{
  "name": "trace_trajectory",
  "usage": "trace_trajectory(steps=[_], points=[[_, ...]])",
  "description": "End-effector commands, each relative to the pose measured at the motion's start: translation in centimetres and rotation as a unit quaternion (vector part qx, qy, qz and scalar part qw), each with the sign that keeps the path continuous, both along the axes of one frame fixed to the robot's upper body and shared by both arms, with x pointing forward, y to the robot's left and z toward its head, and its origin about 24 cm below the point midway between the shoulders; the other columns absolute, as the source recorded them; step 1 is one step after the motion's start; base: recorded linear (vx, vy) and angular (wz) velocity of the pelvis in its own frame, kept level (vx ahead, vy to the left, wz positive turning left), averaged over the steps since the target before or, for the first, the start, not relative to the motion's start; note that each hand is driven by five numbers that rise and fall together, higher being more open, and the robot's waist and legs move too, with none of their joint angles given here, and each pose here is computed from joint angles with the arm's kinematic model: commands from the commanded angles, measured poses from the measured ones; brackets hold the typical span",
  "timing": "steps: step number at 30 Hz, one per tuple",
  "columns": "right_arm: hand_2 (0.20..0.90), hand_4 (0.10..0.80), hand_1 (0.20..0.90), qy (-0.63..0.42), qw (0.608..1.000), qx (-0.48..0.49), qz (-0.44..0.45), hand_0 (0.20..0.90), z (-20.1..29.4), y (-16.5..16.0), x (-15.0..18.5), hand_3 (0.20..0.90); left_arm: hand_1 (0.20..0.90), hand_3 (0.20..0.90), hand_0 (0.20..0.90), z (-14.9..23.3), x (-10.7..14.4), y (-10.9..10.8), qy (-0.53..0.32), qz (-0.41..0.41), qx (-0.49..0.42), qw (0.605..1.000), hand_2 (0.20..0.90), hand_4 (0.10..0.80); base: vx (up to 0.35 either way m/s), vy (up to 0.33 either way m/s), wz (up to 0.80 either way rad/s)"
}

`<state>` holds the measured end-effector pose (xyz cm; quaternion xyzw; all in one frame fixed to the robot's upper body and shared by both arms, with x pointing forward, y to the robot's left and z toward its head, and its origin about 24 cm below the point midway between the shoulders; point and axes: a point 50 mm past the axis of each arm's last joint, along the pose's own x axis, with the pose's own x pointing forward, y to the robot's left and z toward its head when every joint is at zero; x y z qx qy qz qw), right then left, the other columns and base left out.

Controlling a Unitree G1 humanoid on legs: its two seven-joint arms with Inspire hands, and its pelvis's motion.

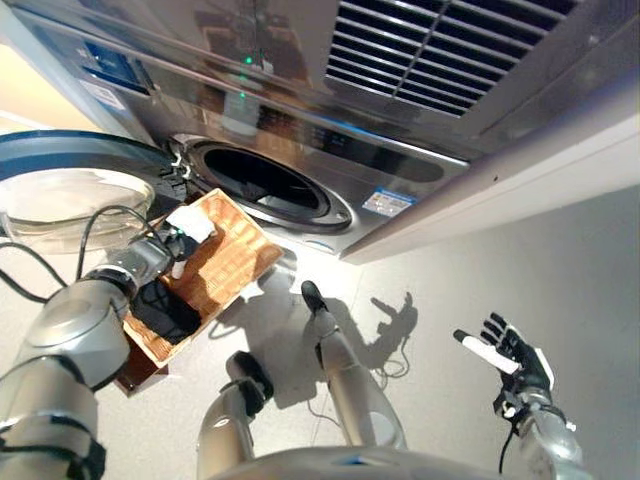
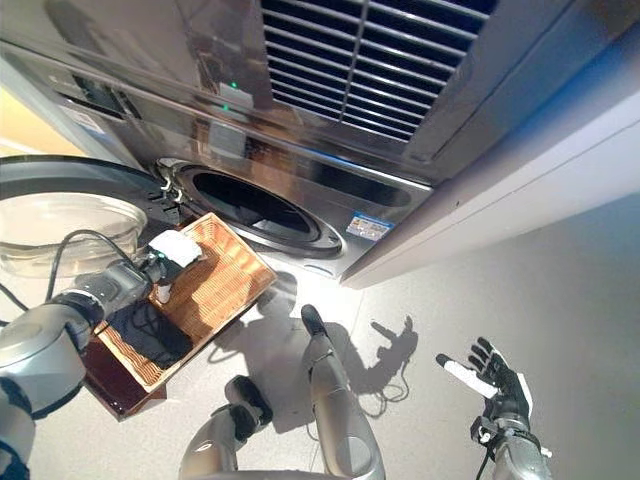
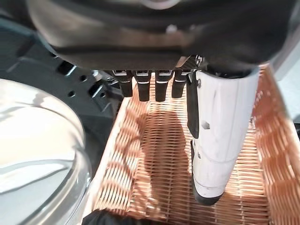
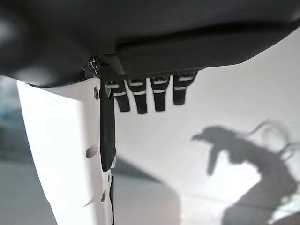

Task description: Pick up the clothes and place them into the washing machine

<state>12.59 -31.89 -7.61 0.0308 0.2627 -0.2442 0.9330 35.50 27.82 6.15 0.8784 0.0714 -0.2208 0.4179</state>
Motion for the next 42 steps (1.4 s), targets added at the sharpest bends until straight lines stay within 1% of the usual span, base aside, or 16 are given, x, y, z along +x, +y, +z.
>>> trace_trajectory(steps=[1,4,6,10,11,17,23,31,42], points=[[0.9,0.8,0.9,-0.04,0.998,-0.03,-0.034,0.9,1.8,-1.8,-0.1,0.9,0.9,0.9,0.9,4.1,0.9,2.3,-0.073,0.039,-0.006,0.997,0.9,0.8,-0.014,0.047,0.08],[0.9,0.8,0.9,-0.042,0.998,-0.027,-0.024,0.9,1.8,-1.4,0.3,0.9,0.9,0.9,0.9,4.0,0.5,3.3,-0.066,0.056,0.006,0.996,0.9,0.8,-0.017,0.043,0.0],[0.9,0.8,0.9,-0.046,0.998,-0.025,-0.022,0.9,1.9,-1.3,0.4,0.9,0.9,0.9,0.9,3.7,0.2,3.5,-0.057,0.058,0.0,0.997,0.9,0.8,-0.009,0.016,-0.02],[0.9,0.8,0.9,-0.048,0.998,-0.023,-0.014,0.9,2.0,-1.1,0.5,0.9,0.9,0.9,0.9,3.2,0.0,3.0,-0.034,0.061,-0.032,0.997,0.9,0.8,-0.03,0.018,0.05],[0.9,0.8,0.9,-0.049,0.998,-0.027,-0.01,0.9,2.1,-1.0,0.6,0.9,0.9,0.9,0.9,2.6,-0.2,2.5,-0.017,0.062,-0.059,0.996,0.9,0.8,-0.025,0.02,0.05],[0.9,0.8,0.9,-0.042,0.999,-0.031,-0.001,0.9,1.9,-1.0,0.9,0.9,0.9,0.9,0.9,1.5,-0.8,2.0,0.009,0.063,-0.099,0.993,0.9,0.8,-0.008,0.029,0.02],[0.9,0.8,0.9,-0.027,0.999,-0.037,0.011,0.9,1.6,-0.9,0.8,0.9,0.9,0.9,0.9,0.6,-1.9,2.4,0.032,0.072,-0.134,0.988,0.9,0.8,-0.011,-0.001,-0.03],[0.9,0.8,0.9,-0.016,0.999,-0.048,0.019,0.9,1.4,-1.0,0.9,0.9,0.9,0.9,0.9,-1.9,-3.6,2.5,0.082,0.088,-0.146,0.982,0.9,0.8,-0.031,-0.011,-0.06],[0.9,0.8,0.9,-0.007,0.999,-0.054,0.004,0.9,1.2,-1.3,1.6,0.9,0.9,0.9,0.9,-3.0,-4.2,2.5,0.112,0.096,-0.129,0.981,0.9,0.8,-0.032,-0.004,0.0]])
